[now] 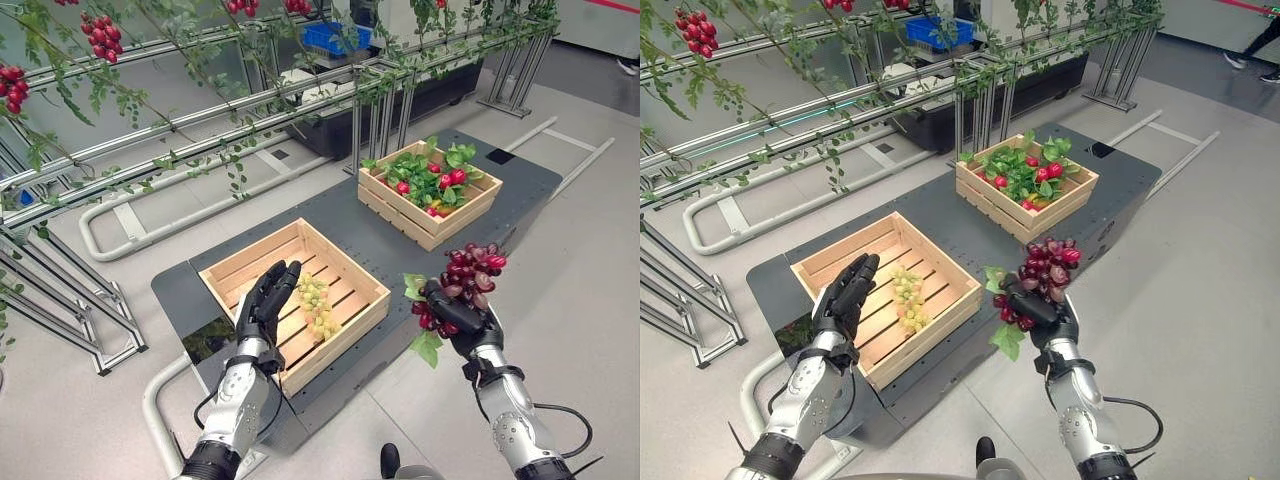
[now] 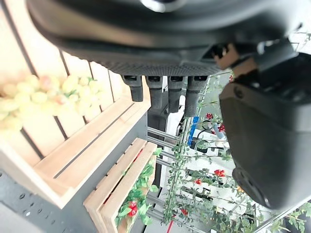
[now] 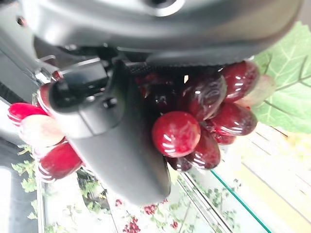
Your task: Pick up the fruits from the basket on one side to the basket on the other side
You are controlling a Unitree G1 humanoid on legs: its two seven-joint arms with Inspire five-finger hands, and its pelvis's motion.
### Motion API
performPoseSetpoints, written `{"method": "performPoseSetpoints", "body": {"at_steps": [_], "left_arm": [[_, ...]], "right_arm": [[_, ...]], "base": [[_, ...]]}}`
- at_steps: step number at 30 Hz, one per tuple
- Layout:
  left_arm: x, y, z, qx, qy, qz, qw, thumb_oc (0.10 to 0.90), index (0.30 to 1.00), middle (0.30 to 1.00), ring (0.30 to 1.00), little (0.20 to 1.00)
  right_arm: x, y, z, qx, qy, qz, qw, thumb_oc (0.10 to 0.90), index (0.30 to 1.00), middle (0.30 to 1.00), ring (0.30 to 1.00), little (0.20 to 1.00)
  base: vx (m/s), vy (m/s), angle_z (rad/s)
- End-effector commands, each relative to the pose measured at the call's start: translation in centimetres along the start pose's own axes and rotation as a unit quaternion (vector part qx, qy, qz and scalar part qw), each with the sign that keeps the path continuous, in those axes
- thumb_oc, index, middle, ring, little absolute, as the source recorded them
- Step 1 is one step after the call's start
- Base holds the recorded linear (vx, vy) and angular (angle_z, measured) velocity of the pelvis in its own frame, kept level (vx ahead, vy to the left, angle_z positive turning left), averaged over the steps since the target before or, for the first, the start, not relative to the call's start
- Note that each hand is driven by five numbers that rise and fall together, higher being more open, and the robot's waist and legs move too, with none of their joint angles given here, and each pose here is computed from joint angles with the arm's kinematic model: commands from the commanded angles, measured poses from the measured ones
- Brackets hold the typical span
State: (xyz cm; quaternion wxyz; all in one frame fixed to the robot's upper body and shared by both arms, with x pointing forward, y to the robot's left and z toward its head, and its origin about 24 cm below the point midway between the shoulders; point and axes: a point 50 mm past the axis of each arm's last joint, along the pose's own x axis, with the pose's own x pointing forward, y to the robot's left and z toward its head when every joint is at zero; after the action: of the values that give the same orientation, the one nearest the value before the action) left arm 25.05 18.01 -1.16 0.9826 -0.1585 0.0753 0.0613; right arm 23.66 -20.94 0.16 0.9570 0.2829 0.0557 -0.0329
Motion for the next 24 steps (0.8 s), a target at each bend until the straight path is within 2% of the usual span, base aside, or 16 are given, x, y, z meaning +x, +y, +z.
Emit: {"method": "performPoseSetpoints", "body": {"at_steps": [1, 4, 7, 11, 16, 19, 24], "left_arm": [[1.2, -0.4, 3.3, 0.000, -0.101, -0.027, 0.995, 0.800, 0.900, 0.900, 0.900, 0.900], [0.5, 0.7, 3.2, -0.001, -0.108, 0.017, 0.994, 0.800, 0.900, 0.900, 0.900, 0.900], [0.0, 1.4, 4.0, 0.006, -0.134, 0.040, 0.990, 0.800, 0.900, 0.900, 0.900, 0.900], [0.1, 1.1, 5.2, 0.038, -0.153, 0.005, 0.987, 0.800, 0.900, 0.900, 0.900, 0.900], [0.7, 1.3, 6.6, 0.042, -0.177, -0.009, 0.983, 0.800, 0.900, 0.900, 0.900, 0.900], [0.6, 2.2, 6.9, 0.042, -0.181, 0.005, 0.983, 0.800, 0.900, 0.900, 0.900, 0.900], [-0.4, 4.2, 7.9, 0.037, -0.184, 0.032, 0.982, 0.800, 0.900, 0.900, 0.900, 0.900]], "right_arm": [[1.3, 3.8, 5.9, 0.030, -0.166, 0.115, 0.979, 0.400, 0.300, 0.300, 0.300, 0.300], [1.9, 4.3, 5.2, 0.040, -0.132, 0.136, 0.981, 0.400, 0.300, 0.300, 0.300, 0.300], [2.5, 5.3, 4.5, 0.037, -0.115, 0.160, 0.980, 0.400, 0.300, 0.300, 0.300, 0.300], [2.5, 5.6, 3.9, 0.051, -0.132, 0.146, 0.979, 0.400, 0.300, 0.300, 0.300, 0.300], [2.0, 5.3, 3.3, 0.065, -0.133, 0.128, 0.981, 0.400, 0.300, 0.300, 0.300, 0.300], [1.7, 4.8, 2.7, 0.080, -0.126, 0.125, 0.981, 0.400, 0.300, 0.300, 0.300, 0.300], [1.9, 6.1, 1.8, 0.085, -0.112, 0.153, 0.978, 0.400, 0.300, 0.300, 0.300, 0.300]], "base": [[0.01, -0.013, -0.13], [-0.06, 0.087, -0.44], [-0.07, 0.127, -1.32], [-0.17, 0.206, -1.54], [-0.19, 0.145, -0.32], [-0.22, 0.111, -0.18], [-0.15, 0.046, -1.01]]}}
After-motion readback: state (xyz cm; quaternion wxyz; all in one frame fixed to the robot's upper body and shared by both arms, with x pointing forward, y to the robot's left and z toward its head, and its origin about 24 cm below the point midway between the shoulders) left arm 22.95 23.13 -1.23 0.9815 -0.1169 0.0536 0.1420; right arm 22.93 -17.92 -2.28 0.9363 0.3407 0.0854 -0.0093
